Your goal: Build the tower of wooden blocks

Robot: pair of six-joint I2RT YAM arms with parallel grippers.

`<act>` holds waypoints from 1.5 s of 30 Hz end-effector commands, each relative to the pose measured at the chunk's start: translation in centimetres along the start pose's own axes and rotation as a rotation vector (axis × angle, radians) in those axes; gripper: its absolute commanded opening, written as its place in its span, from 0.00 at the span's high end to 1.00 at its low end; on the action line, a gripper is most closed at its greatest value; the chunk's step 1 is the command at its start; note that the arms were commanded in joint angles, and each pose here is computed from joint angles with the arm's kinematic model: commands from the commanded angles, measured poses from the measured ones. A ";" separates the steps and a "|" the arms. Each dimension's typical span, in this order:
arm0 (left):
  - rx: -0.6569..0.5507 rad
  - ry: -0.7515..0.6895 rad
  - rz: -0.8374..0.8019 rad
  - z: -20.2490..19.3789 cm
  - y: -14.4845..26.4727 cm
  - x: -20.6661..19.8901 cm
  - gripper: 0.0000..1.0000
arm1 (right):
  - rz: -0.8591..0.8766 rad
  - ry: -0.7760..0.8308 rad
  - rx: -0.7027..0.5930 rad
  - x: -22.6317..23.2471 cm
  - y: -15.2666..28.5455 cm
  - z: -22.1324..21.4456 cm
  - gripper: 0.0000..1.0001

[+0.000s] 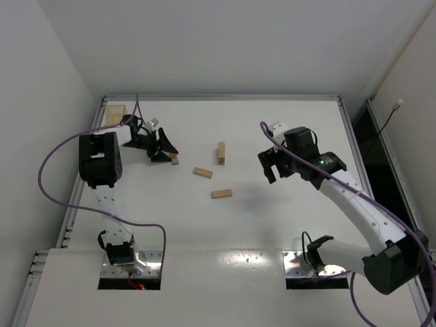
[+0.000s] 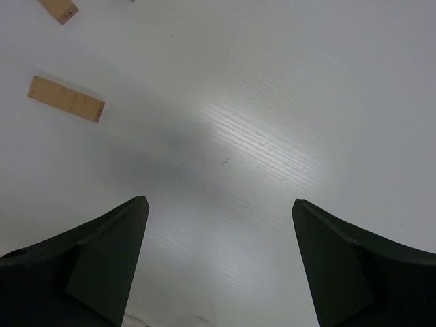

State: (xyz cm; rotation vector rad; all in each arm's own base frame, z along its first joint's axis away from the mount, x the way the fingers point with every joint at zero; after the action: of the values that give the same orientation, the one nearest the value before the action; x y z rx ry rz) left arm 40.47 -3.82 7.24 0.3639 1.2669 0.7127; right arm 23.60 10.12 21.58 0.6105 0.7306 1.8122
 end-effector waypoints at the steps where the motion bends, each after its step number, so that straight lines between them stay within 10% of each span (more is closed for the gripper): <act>1: 0.007 0.017 0.097 -0.2 0.3 1.7 0.44 | 0.015 -0.035 -0.082 0.2 0.5 2.6 0.16; 14: 0.037 -0.183 0.682 -1.4 2.2 -1.8 0.44 | 0.043 -0.043 -0.060 0.5 -0.4 1.9 0.16; 22: -0.040 -0.319 0.760 -2.5 -0.5 -8.2 0.44 | 0.045 -0.043 -0.074 0.4 0.2 1.5 0.17; 36: 0.011 -0.260 0.895 -0.3 -4.2 -5.4 0.50 | 0.028 -0.068 -0.080 -0.5 0.7 1.0 0.17; 40: 0.025 -0.256 0.890 -0.3 -4.7 -5.0 0.56 | 0.020 -0.075 -0.070 -0.7 0.6 1.1 0.17; 45: 0.036 -0.252 0.874 -0.6 -4.8 -5.0 0.90 | 0.039 -0.074 -0.068 -0.5 0.5 1.3 0.17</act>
State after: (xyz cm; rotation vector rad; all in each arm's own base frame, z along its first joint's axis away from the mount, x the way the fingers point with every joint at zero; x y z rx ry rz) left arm 40.57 -10.78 7.78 1.0282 0.8374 1.3284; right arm 24.01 9.44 22.16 0.6465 0.6490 1.8089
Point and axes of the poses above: each gripper's point midway between its finger pads, its own y axis back along the fingers, its own x axis along the line the jaws close on, z = x × y, the point moved 7 cm from there along y, back along the fingers, and after that the axes turned 13 degrees about -y, right-handed, at the moved point
